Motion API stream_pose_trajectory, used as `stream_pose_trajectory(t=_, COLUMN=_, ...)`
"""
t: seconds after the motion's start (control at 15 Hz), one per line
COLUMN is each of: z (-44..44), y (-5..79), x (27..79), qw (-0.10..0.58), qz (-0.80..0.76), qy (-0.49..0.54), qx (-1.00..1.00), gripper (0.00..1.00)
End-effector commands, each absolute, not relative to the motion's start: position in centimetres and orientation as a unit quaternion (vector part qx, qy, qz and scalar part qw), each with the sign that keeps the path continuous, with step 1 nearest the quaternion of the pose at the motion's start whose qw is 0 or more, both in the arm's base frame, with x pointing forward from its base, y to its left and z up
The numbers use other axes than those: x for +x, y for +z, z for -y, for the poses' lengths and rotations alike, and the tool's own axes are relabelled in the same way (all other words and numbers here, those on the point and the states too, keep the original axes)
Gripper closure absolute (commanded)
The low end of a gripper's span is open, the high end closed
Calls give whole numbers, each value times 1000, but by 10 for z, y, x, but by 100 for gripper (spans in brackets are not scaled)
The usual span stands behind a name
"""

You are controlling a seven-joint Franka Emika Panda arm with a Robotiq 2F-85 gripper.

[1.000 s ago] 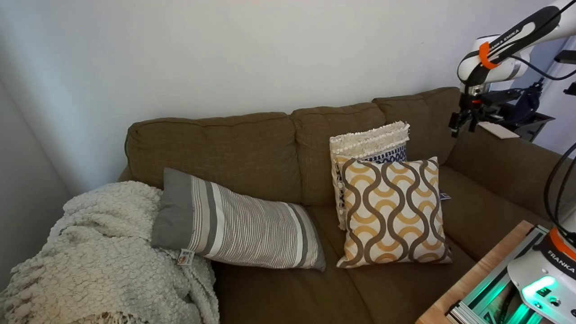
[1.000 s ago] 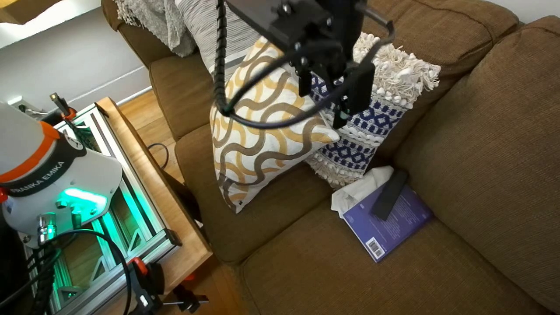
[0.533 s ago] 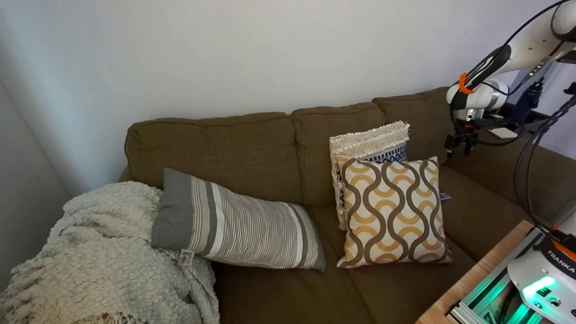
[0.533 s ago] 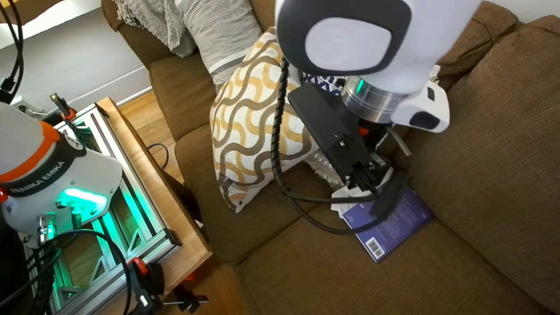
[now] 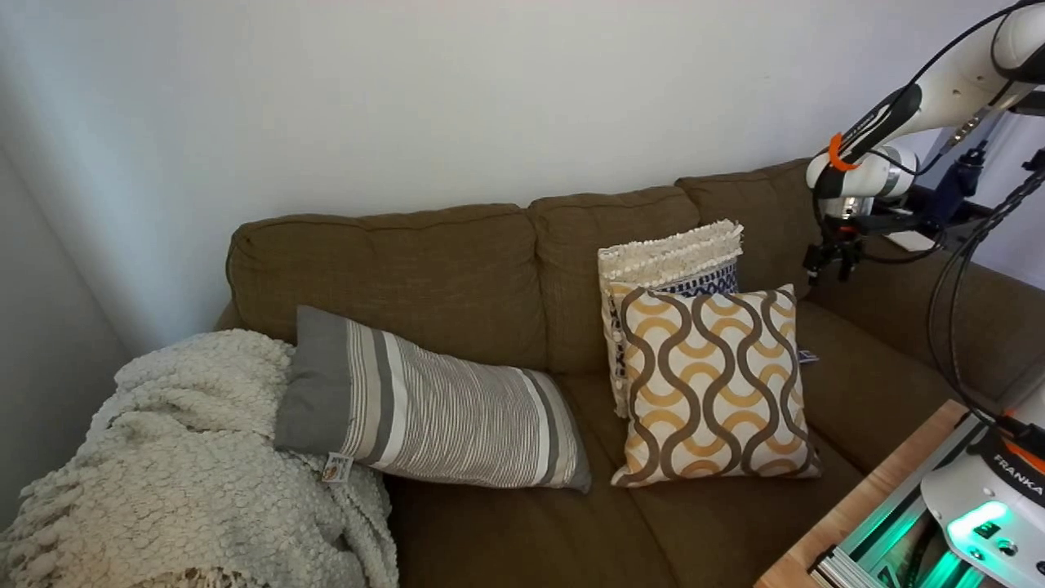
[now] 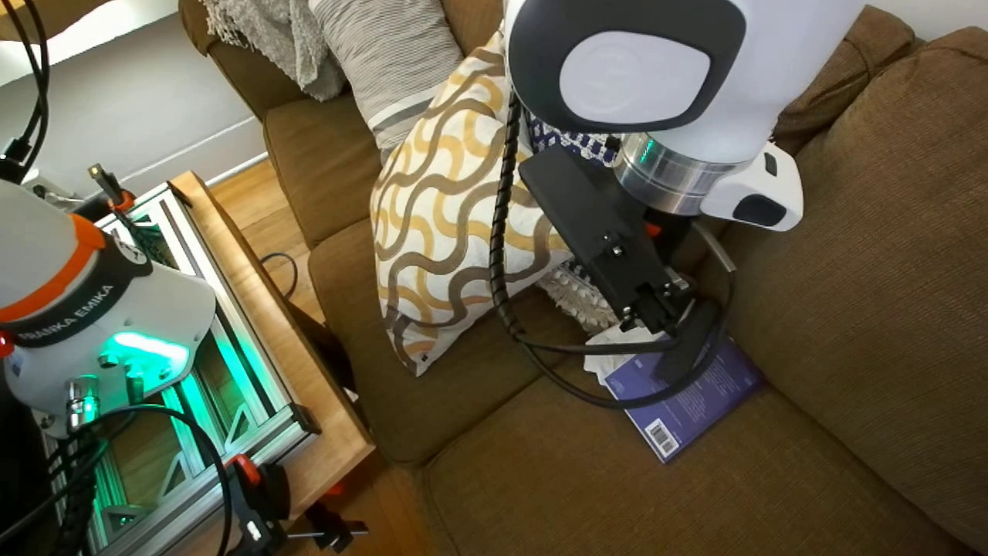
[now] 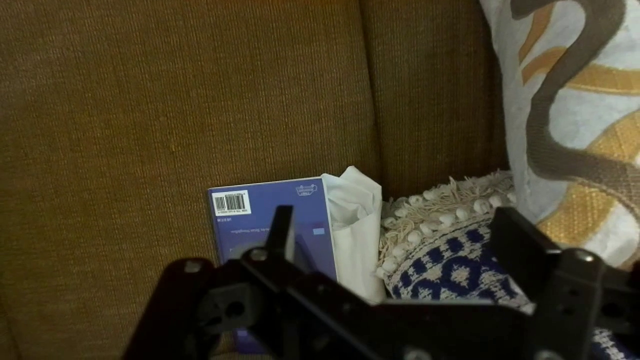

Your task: Put the remote on the head rest of the couch

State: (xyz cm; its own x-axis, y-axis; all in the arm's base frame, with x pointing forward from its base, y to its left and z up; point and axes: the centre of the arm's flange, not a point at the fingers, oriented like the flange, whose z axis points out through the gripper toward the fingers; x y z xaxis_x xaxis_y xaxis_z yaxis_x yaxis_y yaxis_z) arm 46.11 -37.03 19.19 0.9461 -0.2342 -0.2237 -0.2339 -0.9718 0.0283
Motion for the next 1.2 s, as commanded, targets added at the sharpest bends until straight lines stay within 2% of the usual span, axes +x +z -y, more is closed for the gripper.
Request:
stream_pose_trajectory(t=0.0, z=370, y=192, x=461, qw=1, qz=119, qy=-114, qx=986, gripper=0)
stream_pose_trajectory(t=0.2, z=395, y=150, x=506, qw=-10, qz=172, qy=-127, qx=977, gripper=0)
stream_pose_trajectory(t=0.6, z=449, y=80, x=555, qw=40, qz=192, qy=-162, qx=967, gripper=0)
stream_pose_trajectory(t=0.87, z=475, y=36, x=561, qw=38, qz=223, qy=-221, qx=949, gripper=0)
stream_pose_trajectory(t=1.0, z=477, y=27, x=567, qw=-14, qz=207, qy=-259, qx=943, gripper=0)
stream_pose_trajectory(t=1.07, z=433, y=49, x=518, qw=14, qz=210, qy=-238, qx=948, gripper=0)
stream_pose_trajectory(t=1.13, z=434, y=45, x=520, qw=12, qz=209, qy=-243, qx=947, gripper=0)
